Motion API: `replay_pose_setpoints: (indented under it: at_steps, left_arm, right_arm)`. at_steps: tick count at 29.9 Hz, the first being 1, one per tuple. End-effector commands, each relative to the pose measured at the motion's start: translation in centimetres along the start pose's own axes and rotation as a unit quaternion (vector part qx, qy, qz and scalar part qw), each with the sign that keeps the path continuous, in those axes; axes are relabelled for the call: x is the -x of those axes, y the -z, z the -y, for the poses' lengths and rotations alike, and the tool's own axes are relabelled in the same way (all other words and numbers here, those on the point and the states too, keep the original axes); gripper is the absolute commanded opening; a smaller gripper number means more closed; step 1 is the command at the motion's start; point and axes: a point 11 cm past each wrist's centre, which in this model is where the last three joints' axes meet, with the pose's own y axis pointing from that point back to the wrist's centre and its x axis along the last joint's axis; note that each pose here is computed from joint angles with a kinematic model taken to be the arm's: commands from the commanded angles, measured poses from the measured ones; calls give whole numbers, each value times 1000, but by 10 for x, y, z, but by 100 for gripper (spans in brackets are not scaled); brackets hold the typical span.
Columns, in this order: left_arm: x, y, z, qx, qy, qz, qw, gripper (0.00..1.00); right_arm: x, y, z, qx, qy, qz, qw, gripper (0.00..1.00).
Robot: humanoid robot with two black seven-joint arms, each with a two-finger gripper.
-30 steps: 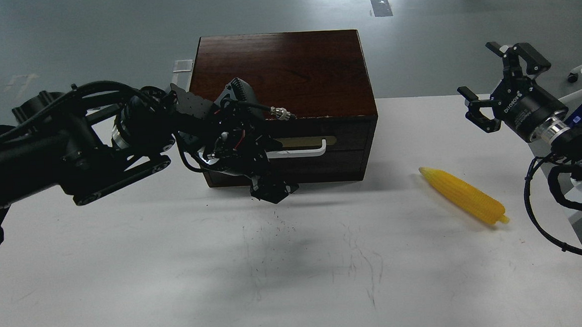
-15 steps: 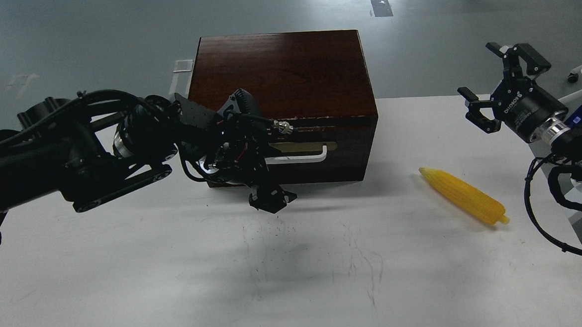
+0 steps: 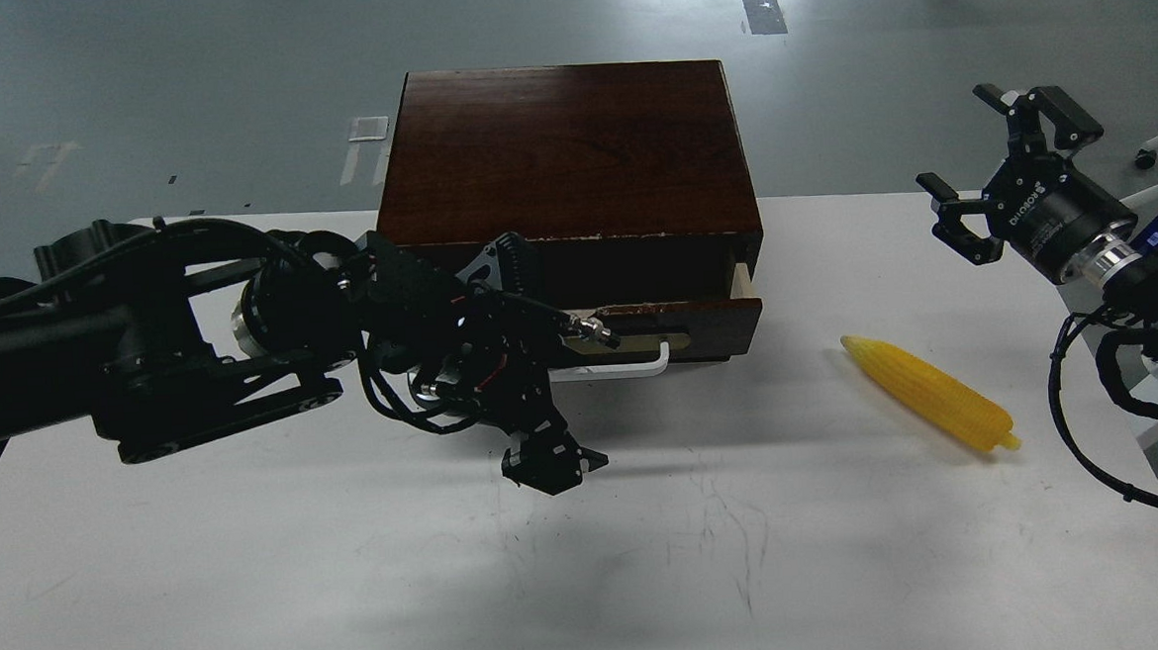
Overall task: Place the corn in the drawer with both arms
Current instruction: 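Pull the drawer handle toward the robot with the left gripper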
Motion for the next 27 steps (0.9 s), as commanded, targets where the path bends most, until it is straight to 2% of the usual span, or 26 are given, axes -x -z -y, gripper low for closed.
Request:
replay_pose_setpoints:
  at_steps: [1, 12, 18, 24, 27]
  left_arm:
    - [-5, -10, 0, 12, -4, 14, 1000, 99]
    - [-23, 0, -16, -11, -15, 34, 999, 99]
    - [-37, 2, -36, -22, -43, 35, 998, 99]
    - [-61, 6, -72, 20, -153, -90, 984, 99]
    - [-56, 13, -90, 82, -238, -245, 936, 99]
  right_arm:
    - [-1, 1, -1, 0, -1, -1, 1000, 100]
    - [-4, 5, -2, -3, -4, -4, 1000, 100]
    - [-9, 11, -5, -5, -9, -10, 1000, 100]
    - [-22, 20, -18, 19, -8, -68, 998, 100]
    - [-20, 16, -25, 70, 29, -154, 985, 100]
